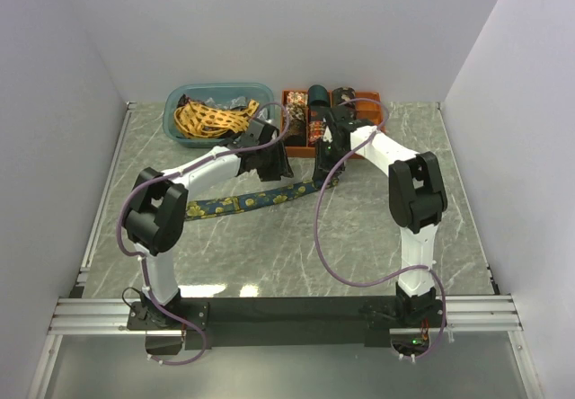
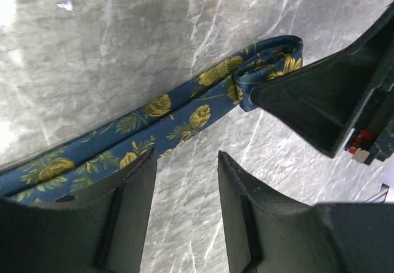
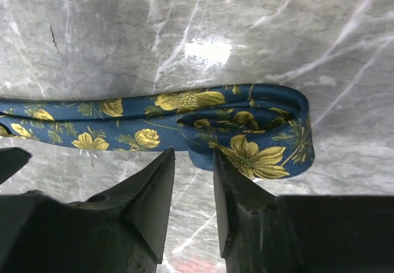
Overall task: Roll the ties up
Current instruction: Roll the tie
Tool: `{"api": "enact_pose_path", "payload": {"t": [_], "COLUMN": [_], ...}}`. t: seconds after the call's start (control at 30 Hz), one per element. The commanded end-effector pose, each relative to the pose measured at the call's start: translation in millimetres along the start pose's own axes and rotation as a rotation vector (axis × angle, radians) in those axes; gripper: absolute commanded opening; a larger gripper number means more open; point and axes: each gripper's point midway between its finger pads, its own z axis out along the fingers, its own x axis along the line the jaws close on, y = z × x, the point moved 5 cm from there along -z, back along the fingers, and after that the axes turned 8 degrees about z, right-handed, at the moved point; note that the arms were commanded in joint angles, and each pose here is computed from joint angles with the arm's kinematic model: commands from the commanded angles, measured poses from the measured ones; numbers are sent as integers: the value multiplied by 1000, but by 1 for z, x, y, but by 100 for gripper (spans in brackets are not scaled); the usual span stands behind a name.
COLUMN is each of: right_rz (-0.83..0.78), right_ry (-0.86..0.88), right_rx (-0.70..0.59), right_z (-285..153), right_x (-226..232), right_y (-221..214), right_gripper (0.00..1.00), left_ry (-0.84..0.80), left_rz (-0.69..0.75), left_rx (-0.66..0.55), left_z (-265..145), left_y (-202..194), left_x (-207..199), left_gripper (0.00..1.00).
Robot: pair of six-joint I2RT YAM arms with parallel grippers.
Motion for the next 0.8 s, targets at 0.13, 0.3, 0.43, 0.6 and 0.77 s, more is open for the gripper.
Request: {"api": "enact_pose_path", "payload": {"t": [0.13,0.3,0.43,0.6,0.77], "right_rz": [32,60,85,131,152], "right_ry": [83,98,116,176,202], "right_rx": [-91,-93,-81,-71,-61], "right_z": [-22,-15,-5,2,4], "right_x": [4,-2,-7,-11,-12], "right_y": [14,13,9,4,2], "right_gripper": [27,15,10,4,1], "left_ry": [-109,-150,-179,-207,-236], "left_rz": [40,55,65,74,85], "left_rx": [-40,-39,-39,-36,-25], "left_z": [2,9,16,30,43], "left_y": [15,15,17,17,13], "left_x": [-29,-38,-46,-55,-65], "left_gripper": [50,50,48,42,34]}}
